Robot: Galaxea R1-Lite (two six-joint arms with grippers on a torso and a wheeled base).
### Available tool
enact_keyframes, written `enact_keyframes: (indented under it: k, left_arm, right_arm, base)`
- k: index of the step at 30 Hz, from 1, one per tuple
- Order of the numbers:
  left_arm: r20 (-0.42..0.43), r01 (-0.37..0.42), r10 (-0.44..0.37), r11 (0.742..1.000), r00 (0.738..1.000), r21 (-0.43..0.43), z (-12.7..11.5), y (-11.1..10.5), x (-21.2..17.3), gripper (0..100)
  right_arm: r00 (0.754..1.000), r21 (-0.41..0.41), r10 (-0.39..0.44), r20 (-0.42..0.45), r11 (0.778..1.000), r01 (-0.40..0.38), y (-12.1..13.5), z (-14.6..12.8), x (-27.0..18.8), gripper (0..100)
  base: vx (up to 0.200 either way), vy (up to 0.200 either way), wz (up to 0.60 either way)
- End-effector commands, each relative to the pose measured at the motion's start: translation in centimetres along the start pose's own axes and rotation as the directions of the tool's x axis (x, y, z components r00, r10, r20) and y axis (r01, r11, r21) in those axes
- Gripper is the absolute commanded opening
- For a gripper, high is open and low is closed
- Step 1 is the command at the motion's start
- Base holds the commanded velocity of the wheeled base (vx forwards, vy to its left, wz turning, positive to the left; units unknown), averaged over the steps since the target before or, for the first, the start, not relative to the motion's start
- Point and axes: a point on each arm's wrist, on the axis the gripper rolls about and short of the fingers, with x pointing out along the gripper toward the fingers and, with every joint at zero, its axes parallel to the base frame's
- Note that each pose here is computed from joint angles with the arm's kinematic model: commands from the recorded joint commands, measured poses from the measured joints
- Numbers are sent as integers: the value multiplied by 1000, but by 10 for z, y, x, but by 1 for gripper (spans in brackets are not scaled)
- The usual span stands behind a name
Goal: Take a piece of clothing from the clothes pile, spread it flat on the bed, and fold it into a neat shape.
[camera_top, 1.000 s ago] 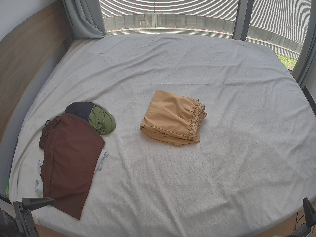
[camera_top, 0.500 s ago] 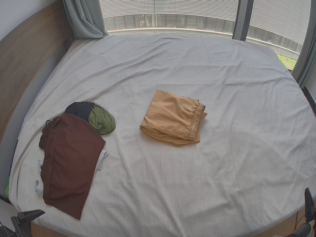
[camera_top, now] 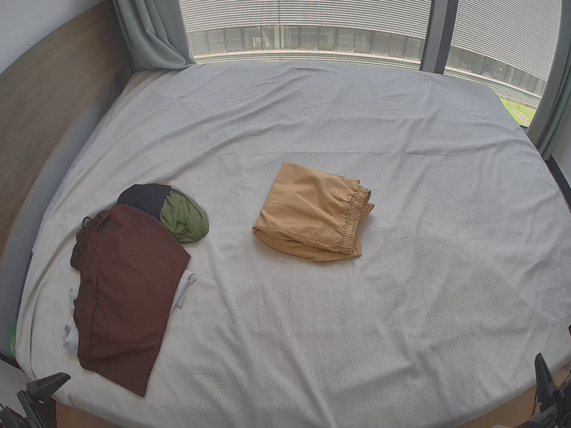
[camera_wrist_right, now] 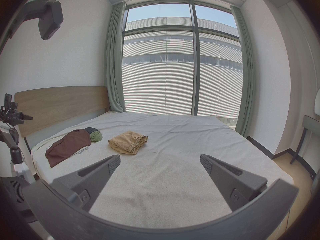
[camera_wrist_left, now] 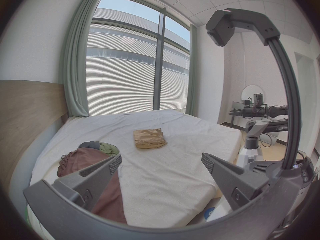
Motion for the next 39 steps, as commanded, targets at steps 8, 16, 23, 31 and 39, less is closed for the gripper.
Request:
enact_keyframes:
  k: [8,16,23,31,39]
  left_arm:
    - [6,-244,244,970,970,14,-6,-4,0,100]
    - [-3,-369,369,929,929,-20,-7,-1,-1,100]
    - [-30,-531,530,847,848,-39,-8,3,-3,100]
    - [-84,-613,608,787,790,-66,-15,3,-6,100]
    - [-82,-611,606,789,792,-67,-15,3,-6,100]
  right_arm:
    - [1000,-14,-22,-7,1000,21,0,-5,0,100]
    - [999,-24,-34,-8,999,34,0,-5,0,100]
    - [988,-1,-151,-21,989,151,-3,-6,0,100]
    - [985,107,-163,-49,980,167,-3,-9,0,100]
    - [989,57,-120,-85,991,125,-2,-13,-1,100]
  base:
    - [0,0,0]
    - [0,0,0]
    - [0,0,0]
    - [0,0,0]
    - [0,0,0]
